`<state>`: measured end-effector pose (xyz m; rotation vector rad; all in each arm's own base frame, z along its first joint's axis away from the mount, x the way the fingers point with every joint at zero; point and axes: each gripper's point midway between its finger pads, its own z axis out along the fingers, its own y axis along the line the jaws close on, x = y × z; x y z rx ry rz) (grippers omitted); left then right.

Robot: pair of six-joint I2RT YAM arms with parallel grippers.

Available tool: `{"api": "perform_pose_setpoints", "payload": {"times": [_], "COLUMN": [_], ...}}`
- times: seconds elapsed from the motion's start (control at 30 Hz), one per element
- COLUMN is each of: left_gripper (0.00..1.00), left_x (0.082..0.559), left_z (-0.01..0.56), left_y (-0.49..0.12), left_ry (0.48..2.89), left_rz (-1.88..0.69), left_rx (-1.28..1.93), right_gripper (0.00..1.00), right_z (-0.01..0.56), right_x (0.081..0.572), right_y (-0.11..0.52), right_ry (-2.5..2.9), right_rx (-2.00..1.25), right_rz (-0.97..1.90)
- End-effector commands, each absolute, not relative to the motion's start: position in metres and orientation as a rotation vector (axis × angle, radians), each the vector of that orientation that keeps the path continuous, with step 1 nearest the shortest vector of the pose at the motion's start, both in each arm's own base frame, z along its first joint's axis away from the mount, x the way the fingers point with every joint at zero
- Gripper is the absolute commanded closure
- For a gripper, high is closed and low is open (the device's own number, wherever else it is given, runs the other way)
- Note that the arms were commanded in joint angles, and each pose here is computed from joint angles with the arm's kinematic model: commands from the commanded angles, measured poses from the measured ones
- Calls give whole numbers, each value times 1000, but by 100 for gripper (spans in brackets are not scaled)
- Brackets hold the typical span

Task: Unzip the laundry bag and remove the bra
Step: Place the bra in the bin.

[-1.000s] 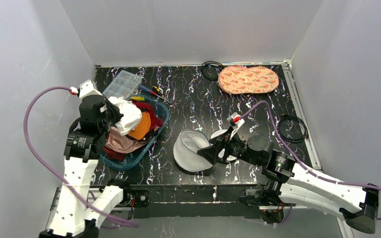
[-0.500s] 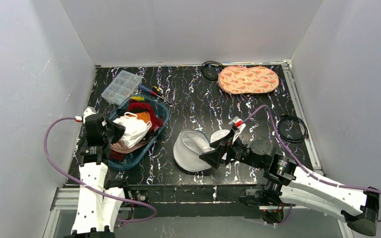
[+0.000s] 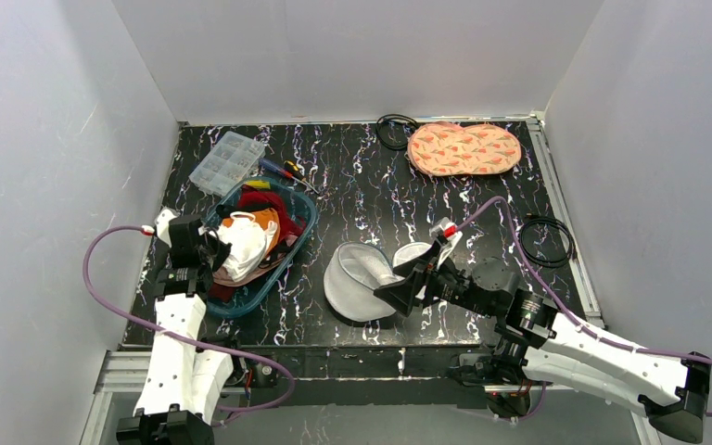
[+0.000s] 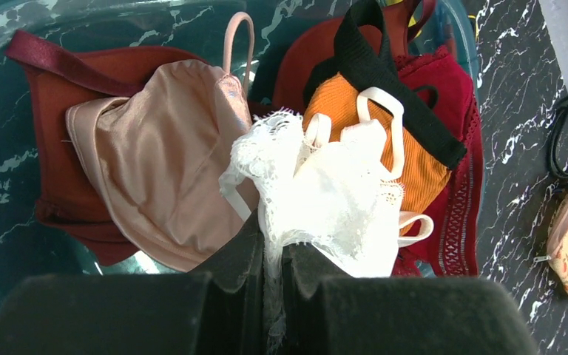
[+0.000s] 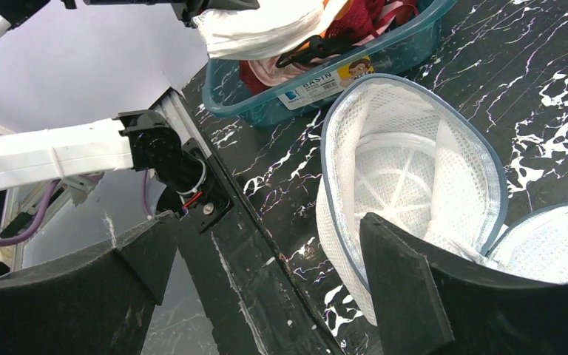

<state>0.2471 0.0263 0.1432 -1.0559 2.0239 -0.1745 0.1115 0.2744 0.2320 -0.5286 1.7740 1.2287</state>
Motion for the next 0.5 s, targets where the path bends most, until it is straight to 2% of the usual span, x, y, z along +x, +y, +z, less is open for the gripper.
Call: {"api": "perform_pose_setpoints", "payload": {"times": [0.0,0.27,0.47], "left_gripper": [100,98,67], "left_x": [258,245,234], "left_z": [144,130,145], "left_y": [33,34,36], "left_ry": [1983,2041,2028], "left_rz": [-164,-129,-113], "left_rx": [-1023,-1120,-1120], "right_gripper": [1,1,1], "right_z": [234,228,225], "right_x": [114,114,115], "right_y": [272,272,273], "right_ry": [1746,1762,1766], "right_rx": [-522,-527,-529], "right_rz": [1220,1212,1206]}}
